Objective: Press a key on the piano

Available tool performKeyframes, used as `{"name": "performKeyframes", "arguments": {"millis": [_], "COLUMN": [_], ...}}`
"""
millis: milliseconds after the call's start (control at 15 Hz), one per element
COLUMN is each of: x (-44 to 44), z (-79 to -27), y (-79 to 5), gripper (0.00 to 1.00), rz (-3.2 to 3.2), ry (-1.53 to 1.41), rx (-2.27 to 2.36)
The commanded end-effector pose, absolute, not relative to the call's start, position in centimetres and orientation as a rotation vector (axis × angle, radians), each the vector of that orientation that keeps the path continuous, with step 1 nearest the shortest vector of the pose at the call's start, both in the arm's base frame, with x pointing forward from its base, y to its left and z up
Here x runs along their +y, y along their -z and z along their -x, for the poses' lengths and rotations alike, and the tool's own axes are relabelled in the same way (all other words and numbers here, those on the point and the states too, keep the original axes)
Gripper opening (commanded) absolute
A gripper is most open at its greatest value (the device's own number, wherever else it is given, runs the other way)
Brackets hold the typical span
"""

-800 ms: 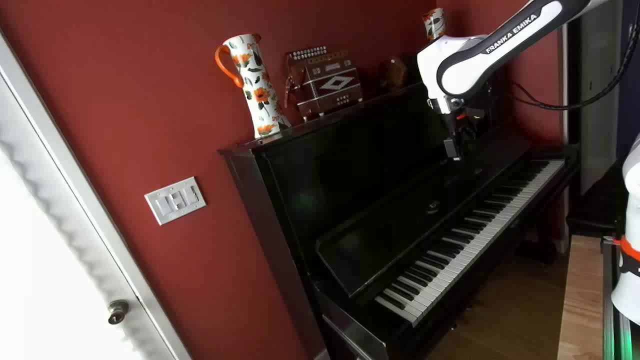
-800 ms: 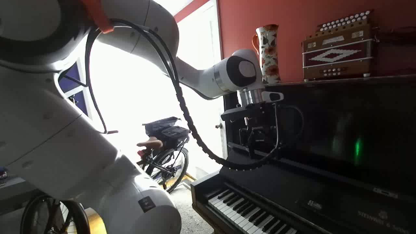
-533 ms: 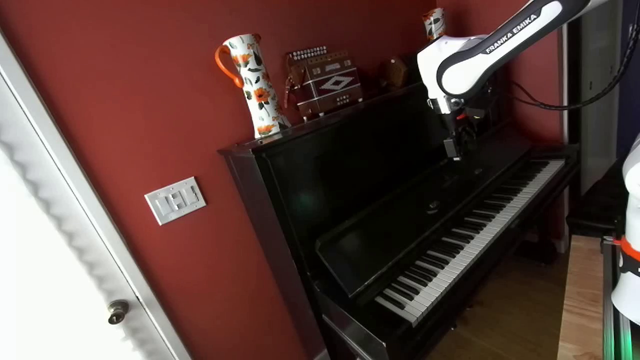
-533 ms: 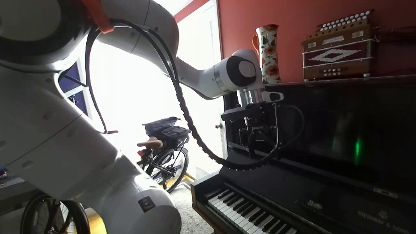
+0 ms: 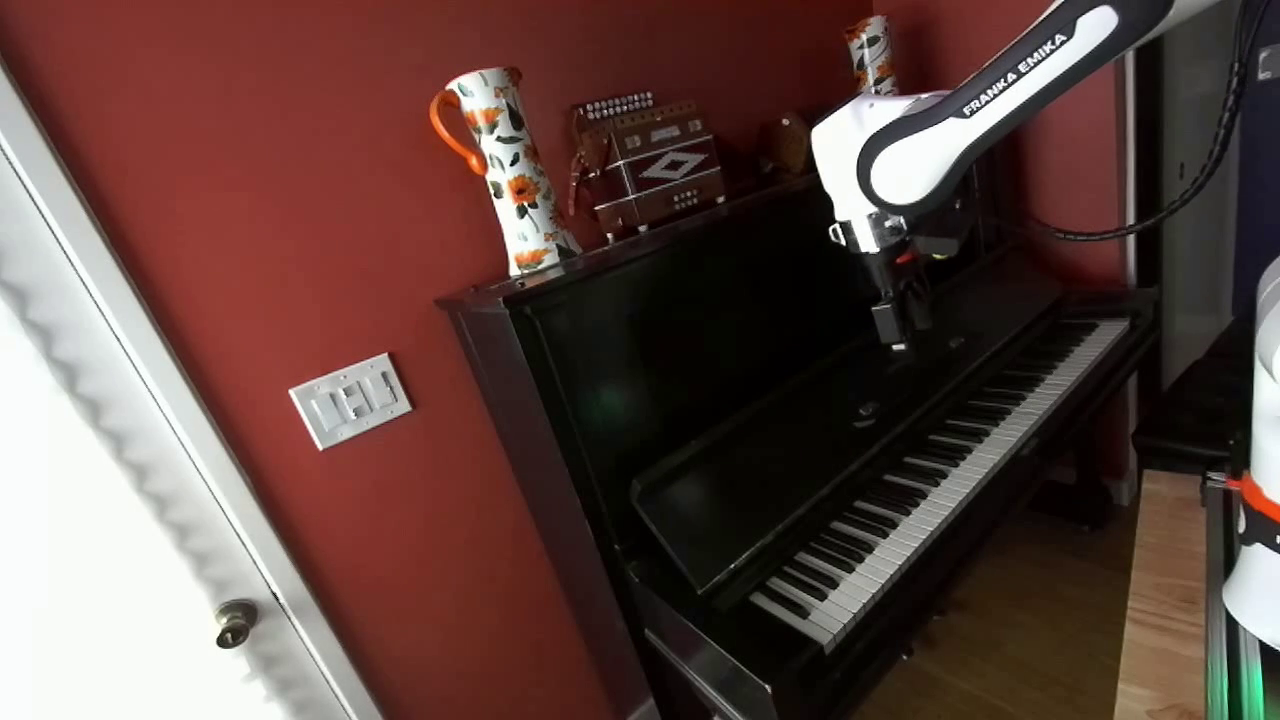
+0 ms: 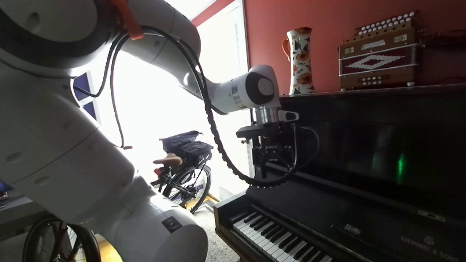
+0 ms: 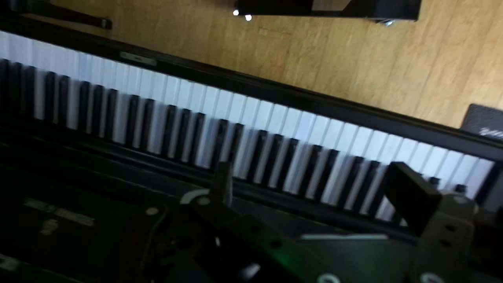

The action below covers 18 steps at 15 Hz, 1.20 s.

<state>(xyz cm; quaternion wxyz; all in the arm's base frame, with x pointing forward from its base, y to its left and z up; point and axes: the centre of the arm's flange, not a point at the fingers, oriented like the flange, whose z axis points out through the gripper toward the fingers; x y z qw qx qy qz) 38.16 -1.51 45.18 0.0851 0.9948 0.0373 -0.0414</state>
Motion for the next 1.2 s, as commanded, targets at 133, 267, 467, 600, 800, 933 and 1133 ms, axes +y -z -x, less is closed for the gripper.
{"name": "performKeyframes", "arguments": {"millis": [133, 267, 467, 600, 800, 933, 1133], "x": [9.6, 12.1, 12.3, 12.2, 12.1, 14.1, 17.0], "z": [-39.2, -39.3, -38.5, -38.6, -38.7, -39.3, -40.1], "y": [-39.5, -38.3, -38.7, -38.8, -39.1, -36.9, -33.9], "gripper": [1.0, 1.0, 1.0, 1.0, 1.0, 1.0, 1.0], "rz": [-3.142, -3.162, -3.13, -3.131, -3.134, -3.149, -3.195], "ry": [0.175, 0.205, 0.199, 0.198, 0.185, 0.152, 0.025], "rx": [0.481, 0.64, 0.615, 0.609, 0.602, 0.677, 0.717]}}
